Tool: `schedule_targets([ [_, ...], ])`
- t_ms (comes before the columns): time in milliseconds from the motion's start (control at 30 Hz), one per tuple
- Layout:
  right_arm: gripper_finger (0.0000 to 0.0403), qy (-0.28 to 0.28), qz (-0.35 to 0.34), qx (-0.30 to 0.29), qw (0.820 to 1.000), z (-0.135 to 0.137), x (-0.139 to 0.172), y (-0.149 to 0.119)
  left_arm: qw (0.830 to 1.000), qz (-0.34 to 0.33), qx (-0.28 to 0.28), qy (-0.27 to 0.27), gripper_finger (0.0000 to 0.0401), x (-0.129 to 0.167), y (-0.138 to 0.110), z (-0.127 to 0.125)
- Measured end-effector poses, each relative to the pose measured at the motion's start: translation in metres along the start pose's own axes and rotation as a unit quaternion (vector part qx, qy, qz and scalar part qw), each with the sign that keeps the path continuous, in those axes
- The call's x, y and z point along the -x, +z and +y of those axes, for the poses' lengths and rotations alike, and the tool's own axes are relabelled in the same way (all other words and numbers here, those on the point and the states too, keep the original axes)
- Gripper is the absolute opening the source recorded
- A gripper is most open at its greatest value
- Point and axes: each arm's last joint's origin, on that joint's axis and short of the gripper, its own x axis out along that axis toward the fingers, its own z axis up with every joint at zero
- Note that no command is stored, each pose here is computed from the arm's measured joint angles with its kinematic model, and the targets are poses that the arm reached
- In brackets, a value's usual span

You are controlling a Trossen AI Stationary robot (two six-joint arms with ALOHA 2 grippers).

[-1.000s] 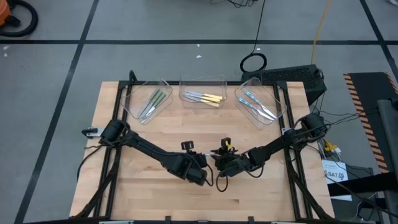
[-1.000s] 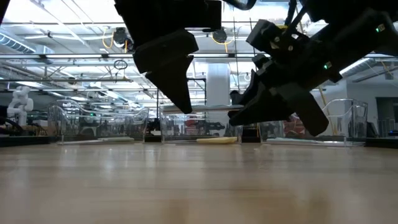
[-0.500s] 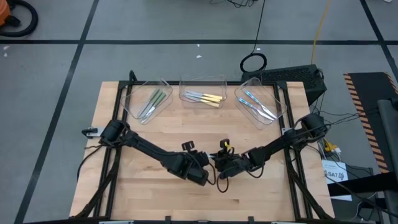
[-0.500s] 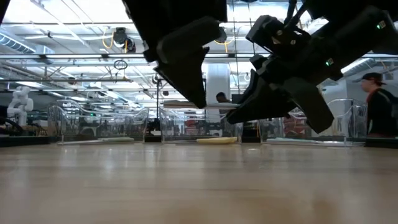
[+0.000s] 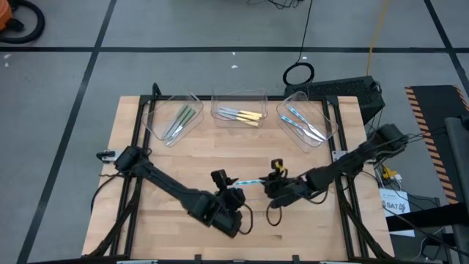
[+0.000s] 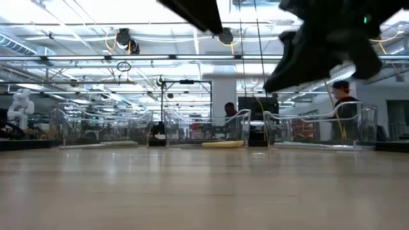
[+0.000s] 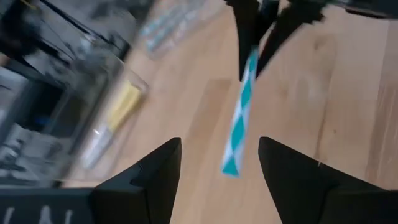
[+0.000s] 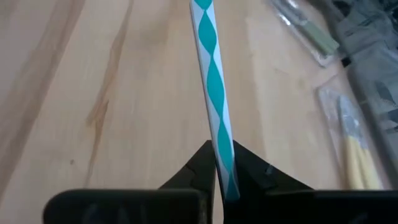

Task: Sort silverware by color (type)
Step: Put the blue table knife into the right transparent bin

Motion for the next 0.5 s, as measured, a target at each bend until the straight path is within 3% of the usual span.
schedule_targets([
  [200,0.0025,-0.005,-0.032,-0.028,0.999,-0.026,0.036,0.009,0.999,-0.033,-0.018,0.032,0.0222,0.025,-0.003,-0.005],
  [500,0.0024,-0.076,-0.065,-0.085,0.991,-0.075,0.080,0.008,0.998,-0.042,-0.029,0.041,0.0223,0.032,-0.007,-0.008],
])
